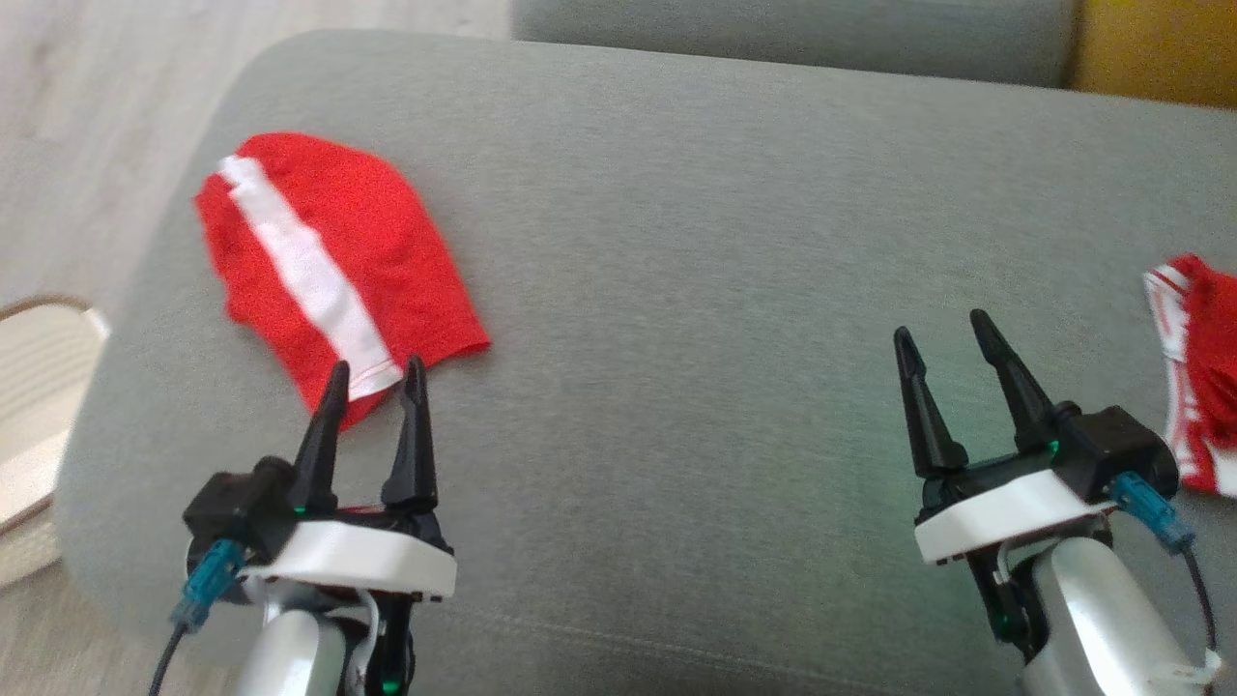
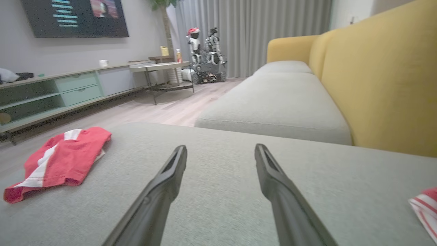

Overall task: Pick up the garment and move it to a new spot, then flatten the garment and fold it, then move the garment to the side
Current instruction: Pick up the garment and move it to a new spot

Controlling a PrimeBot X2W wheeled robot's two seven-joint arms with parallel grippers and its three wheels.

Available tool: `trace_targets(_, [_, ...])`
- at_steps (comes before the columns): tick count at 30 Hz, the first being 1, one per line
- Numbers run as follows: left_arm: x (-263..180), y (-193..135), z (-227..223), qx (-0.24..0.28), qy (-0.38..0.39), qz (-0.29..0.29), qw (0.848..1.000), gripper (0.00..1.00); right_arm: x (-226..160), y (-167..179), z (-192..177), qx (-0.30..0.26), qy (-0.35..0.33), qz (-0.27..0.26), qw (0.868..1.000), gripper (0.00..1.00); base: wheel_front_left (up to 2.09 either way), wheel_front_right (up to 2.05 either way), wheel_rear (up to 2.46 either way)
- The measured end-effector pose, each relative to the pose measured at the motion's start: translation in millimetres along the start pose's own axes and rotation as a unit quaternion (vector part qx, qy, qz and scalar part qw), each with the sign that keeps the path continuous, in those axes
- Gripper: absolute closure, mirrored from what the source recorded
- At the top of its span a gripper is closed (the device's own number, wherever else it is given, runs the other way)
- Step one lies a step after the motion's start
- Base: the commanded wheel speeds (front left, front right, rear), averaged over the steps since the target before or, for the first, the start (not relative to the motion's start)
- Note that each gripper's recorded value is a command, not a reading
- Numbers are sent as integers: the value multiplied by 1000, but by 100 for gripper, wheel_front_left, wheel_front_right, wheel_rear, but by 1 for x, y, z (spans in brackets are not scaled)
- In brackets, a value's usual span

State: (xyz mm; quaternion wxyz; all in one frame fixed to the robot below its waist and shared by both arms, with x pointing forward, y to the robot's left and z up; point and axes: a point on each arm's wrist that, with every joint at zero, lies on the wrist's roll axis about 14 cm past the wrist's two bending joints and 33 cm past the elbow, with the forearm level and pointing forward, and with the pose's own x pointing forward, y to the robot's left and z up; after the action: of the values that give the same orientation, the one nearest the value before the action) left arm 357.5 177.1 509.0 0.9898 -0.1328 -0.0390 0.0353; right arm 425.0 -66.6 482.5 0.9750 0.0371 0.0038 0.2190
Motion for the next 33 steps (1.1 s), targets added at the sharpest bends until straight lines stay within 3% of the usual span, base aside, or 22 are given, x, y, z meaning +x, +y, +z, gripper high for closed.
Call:
trace_targets(7, [-28,43,20,8,-27,70,997,0,22,54,-3,9,3,81,997,0,0,0,0])
trace_targets(15, [-61,69,26,9,-34,122,992,0,27,96,-7,15,11,139,990,0,0,0,0])
trace_targets(33, [-55,78,28,14,-36,136,990,0,26,90,-17,27,23,130,991,0,0,0,0])
